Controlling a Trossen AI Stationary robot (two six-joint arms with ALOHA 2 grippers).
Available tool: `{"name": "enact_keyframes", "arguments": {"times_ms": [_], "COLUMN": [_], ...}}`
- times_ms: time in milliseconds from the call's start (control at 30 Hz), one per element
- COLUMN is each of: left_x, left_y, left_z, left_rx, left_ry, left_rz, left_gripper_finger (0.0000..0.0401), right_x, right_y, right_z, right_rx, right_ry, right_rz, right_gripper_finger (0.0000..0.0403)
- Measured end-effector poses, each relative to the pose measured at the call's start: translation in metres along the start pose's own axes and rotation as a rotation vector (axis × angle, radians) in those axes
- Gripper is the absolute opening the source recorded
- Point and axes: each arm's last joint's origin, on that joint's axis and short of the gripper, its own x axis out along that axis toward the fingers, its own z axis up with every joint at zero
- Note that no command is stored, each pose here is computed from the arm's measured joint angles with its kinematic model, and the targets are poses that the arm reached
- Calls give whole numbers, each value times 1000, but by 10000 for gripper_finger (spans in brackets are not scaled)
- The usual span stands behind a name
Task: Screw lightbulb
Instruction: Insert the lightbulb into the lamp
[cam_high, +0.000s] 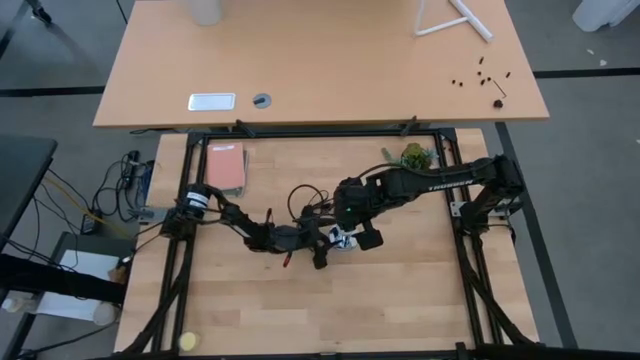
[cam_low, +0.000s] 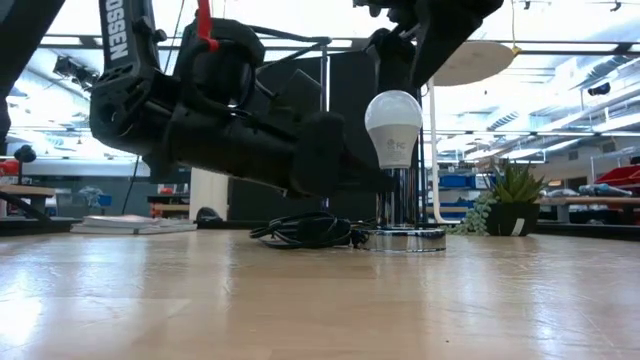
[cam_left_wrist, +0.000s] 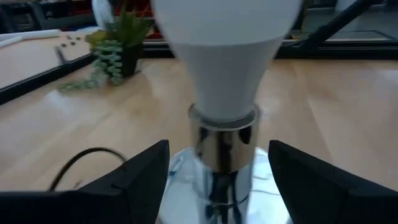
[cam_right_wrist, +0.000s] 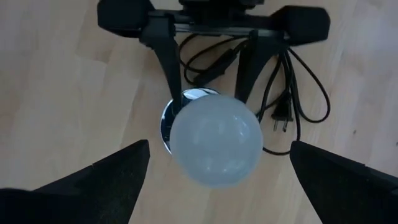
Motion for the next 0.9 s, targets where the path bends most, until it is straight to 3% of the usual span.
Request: {"name": "enact_keyframes", "arguments": {"times_ms": [367, 900], "left_x": [27, 30], "left_y": [-6, -7], "left_z": [-10, -7], "left_rx": [10, 38], "left_ry": [10, -8], "left_rz": [-38, -24], "left_gripper_finger": [245, 187], "right_x": [6, 6], "right_y": [0, 8], "right_z": [2, 7], "right_rx": [-1, -21], "right_ry": [2, -29], "right_rz": [13, 15], "right_gripper_finger": [394, 394]}}
